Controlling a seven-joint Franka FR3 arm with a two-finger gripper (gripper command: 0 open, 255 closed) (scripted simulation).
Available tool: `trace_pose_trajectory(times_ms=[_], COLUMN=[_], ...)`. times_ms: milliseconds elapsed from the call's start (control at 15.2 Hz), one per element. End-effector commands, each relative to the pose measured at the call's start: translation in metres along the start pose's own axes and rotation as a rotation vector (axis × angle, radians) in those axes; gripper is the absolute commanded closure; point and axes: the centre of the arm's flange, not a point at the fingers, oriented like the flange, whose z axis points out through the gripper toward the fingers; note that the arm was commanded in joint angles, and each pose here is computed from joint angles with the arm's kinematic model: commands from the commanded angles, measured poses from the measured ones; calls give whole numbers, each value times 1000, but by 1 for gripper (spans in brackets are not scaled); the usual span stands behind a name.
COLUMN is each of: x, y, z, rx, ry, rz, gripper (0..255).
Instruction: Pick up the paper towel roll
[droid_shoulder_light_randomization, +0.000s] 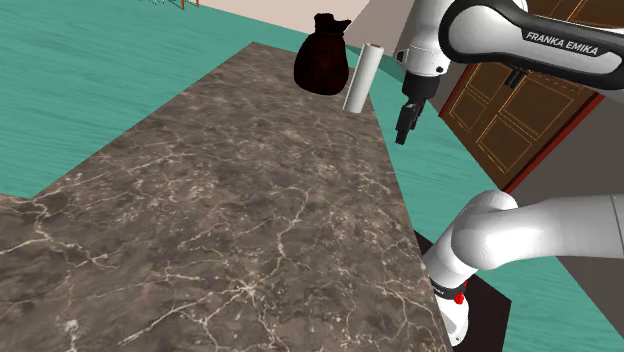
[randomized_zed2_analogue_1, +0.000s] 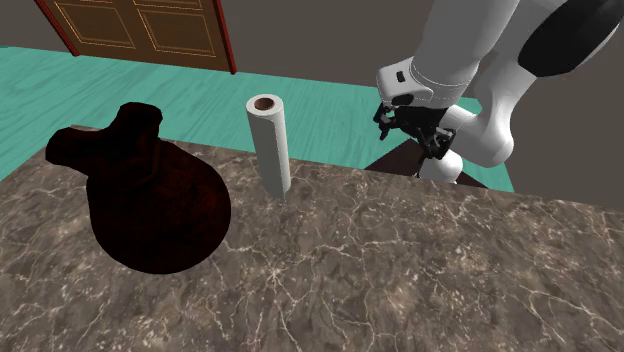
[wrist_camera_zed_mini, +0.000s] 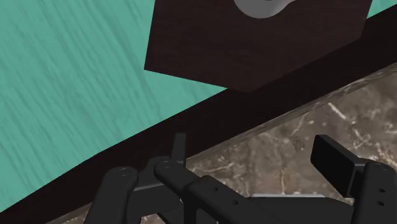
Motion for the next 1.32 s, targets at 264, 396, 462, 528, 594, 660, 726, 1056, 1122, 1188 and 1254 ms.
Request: trace_pose_trajectory(times_ms=[264,396,462,528,594,660,726,1056,1122,1188,1254], x=[26,40,46,53,60,67,73,107,114,121,127], y=[37,55,65,74,83,92,102,149,158,168,177], z=[-30,-44,-51,-58,-66,-73,-80,-115,-122,-129,-135], rx=[28,42,49,56,63,70,76,111,118,125,132], ry=[19,28,33,37,42,47,51,75,79,84,89], rz=[-19,-29,-33,-38,-43,-48,-53,-76,-81,-86,-91], gripper=[0,0,0,0,0,0,0,0,0,0,0])
